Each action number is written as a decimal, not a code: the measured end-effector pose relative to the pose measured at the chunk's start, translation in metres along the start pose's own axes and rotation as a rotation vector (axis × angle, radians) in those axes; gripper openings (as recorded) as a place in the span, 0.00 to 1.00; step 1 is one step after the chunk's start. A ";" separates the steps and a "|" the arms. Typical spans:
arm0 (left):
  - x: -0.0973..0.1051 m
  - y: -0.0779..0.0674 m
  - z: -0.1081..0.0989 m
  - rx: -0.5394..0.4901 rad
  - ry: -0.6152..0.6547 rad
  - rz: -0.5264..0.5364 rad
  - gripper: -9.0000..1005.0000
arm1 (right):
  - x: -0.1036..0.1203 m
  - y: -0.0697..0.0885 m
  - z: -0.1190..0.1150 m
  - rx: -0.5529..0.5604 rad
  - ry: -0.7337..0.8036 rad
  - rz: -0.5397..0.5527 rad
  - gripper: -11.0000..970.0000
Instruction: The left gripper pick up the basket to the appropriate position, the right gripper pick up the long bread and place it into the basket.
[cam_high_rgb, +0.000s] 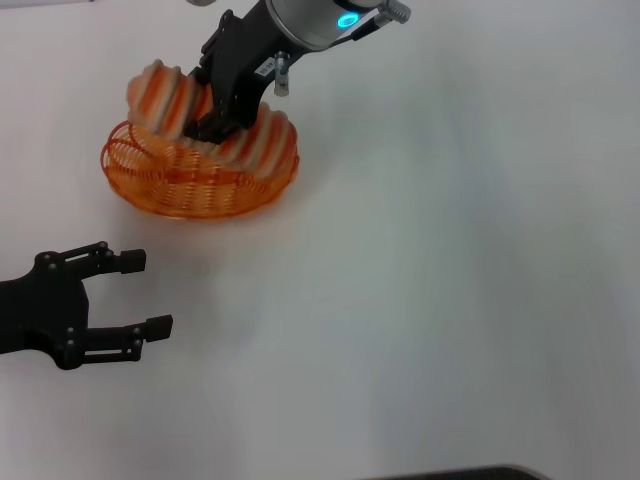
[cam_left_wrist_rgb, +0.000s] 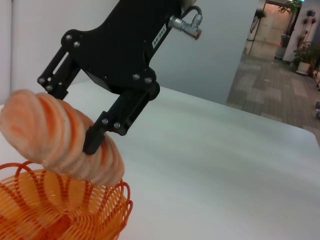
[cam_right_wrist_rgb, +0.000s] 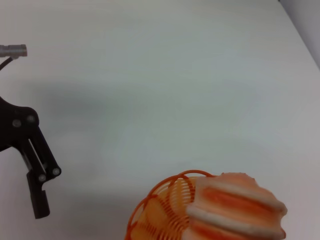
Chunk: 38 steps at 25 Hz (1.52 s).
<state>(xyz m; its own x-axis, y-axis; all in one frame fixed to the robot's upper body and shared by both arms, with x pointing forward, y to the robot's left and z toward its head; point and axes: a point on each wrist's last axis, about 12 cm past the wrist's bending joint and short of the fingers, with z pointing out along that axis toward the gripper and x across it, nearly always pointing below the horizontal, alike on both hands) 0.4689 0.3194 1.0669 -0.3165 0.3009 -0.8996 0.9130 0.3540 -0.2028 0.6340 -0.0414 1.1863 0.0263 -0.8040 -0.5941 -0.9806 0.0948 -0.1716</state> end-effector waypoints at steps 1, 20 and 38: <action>0.000 0.000 0.000 0.000 0.000 0.000 0.87 | 0.000 0.000 0.000 0.002 -0.001 0.000 0.50; -0.002 0.001 0.000 -0.004 -0.011 -0.004 0.87 | 0.028 0.000 -0.009 0.015 -0.184 0.149 0.72; -0.002 0.004 0.009 -0.043 -0.084 -0.058 0.87 | 0.207 0.091 -0.056 -0.013 -0.581 0.471 0.72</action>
<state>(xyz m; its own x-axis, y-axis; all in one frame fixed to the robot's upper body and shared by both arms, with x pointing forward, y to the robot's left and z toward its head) 0.4757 0.3122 1.0644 -0.3442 0.2043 -0.9164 0.8813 0.4070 -0.2403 0.5393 -0.2318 1.0918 -0.3020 -0.2404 -0.9225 -0.9156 0.3427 0.2104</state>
